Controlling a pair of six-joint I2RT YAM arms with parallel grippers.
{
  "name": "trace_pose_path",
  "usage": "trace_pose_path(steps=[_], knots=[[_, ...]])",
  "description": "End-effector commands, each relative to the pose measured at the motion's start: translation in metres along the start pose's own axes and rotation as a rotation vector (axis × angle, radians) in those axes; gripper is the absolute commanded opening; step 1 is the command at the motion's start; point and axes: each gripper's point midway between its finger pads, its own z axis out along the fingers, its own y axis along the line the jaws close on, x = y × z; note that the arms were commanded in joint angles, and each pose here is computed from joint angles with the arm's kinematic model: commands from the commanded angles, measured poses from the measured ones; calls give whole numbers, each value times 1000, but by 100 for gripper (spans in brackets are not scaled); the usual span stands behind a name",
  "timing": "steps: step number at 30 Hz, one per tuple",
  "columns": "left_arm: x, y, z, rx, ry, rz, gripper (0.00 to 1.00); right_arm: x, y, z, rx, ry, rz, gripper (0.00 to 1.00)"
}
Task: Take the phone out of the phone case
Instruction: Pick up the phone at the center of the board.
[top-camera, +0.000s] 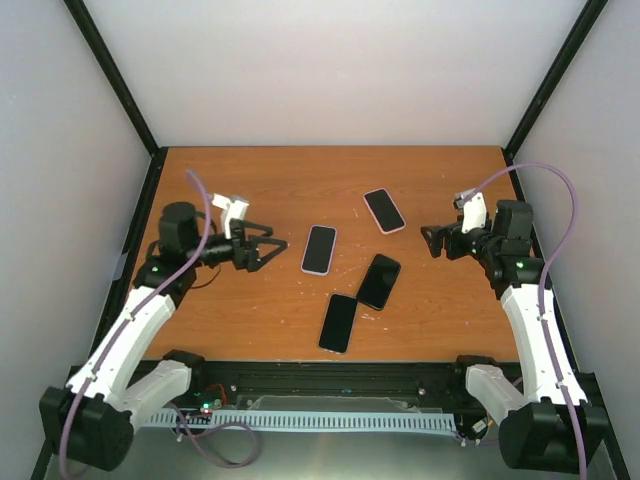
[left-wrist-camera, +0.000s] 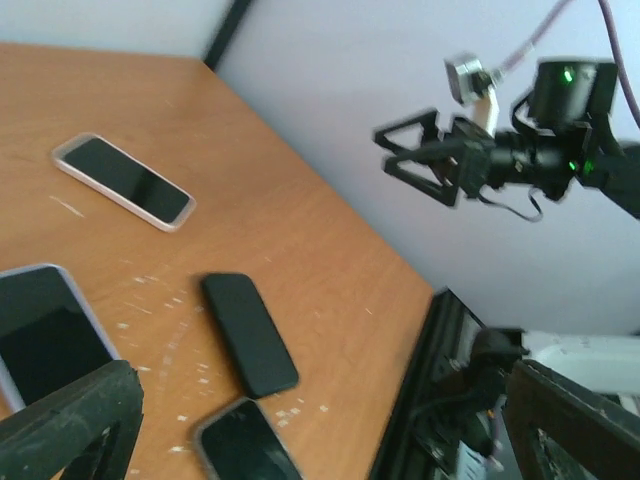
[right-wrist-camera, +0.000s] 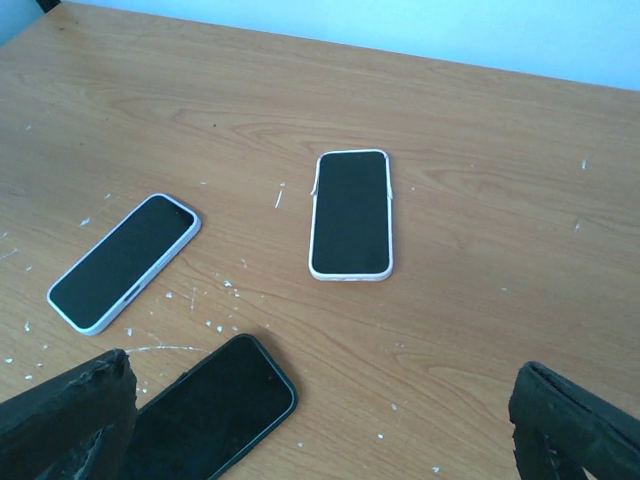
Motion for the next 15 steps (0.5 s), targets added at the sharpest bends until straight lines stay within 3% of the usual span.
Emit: trace_pose_path(steps=[1,4,7,10,12,15], knots=[[11,-9,36,-46,99,-10,97,6,3,6,-21,0,-106,100],[49,-6,71,-145,263,-47,94,26,15,14,-120,82,-180,100],[101,-10,102,-240,503,-78,90,41,21,21,-202,186,-137,100],[144,-2,122,-394,663,-69,92,53,18,28,-212,260,-122,100],[165,-3,133,-430,728,-73,94,60,10,33,-175,290,-123,99],[173,5,149,-507,733,-37,99,68,1,36,-133,330,-122,98]])
